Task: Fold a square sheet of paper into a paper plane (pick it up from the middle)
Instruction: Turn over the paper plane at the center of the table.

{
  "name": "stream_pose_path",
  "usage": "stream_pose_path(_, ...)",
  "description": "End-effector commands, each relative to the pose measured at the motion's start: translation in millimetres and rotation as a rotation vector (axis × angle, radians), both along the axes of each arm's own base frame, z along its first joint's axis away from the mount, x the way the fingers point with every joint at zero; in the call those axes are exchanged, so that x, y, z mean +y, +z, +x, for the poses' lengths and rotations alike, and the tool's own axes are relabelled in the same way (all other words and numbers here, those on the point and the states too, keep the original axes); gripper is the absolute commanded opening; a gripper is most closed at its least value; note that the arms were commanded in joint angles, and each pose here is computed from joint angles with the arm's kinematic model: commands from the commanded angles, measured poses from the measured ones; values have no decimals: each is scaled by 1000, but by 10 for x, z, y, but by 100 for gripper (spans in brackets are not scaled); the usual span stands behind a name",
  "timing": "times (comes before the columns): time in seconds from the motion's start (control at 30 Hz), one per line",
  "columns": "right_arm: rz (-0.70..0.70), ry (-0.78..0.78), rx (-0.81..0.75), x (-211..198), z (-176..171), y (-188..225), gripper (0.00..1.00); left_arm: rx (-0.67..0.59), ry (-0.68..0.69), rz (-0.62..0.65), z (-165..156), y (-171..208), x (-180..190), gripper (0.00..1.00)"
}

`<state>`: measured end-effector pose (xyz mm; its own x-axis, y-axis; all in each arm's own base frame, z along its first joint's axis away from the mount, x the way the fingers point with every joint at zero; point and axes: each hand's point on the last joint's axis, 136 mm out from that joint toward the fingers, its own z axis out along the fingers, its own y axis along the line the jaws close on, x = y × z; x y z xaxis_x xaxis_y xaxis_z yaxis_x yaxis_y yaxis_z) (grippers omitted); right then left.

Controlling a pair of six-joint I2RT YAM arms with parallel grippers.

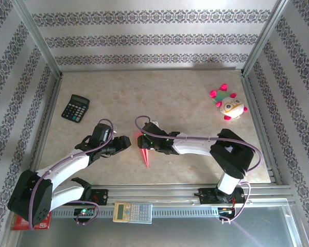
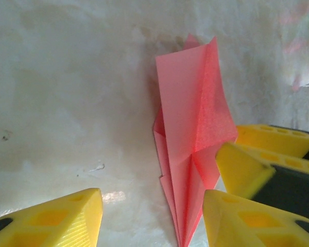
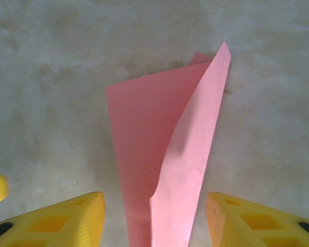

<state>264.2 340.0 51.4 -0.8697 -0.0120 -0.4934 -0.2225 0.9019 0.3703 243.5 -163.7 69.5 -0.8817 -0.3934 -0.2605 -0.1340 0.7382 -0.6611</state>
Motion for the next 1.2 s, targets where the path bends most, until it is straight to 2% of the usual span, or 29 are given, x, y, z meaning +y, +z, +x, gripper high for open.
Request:
stream_pose_path(0.0, -169, 8, -11, -157, 19, -101, 49, 35, 2, 11, -47, -65, 41, 56)
stream_pose_path(0.2, -187, -14, -22, -197, 55, -48, 28, 52, -17, -2, -52, -86, -5, 56)
stream_pose_path(0.4, -114, -69, 12, -345, 36, -97, 11, 77, -15, -8, -57, -65, -56, 55)
stream_pose_path(0.53, -26, -90, 21, -394, 12, -120, 8, 68, -54, -18, -52, 7, -219, 54)
stream_pose_path(0.83, 157, -147, 67, -426, -17, -207, 7, 12, -189, -46, -11, 253, -837, 50)
stream_pose_path(1.0, 251, -162, 76, -400, -12, -170, 7, -20, -206, -89, -29, 330, -994, 43)
stream_pose_path(1.17, 285, -161, 70, -398, -24, -113, 12, -60, -204, -90, 11, 432, -1012, 42)
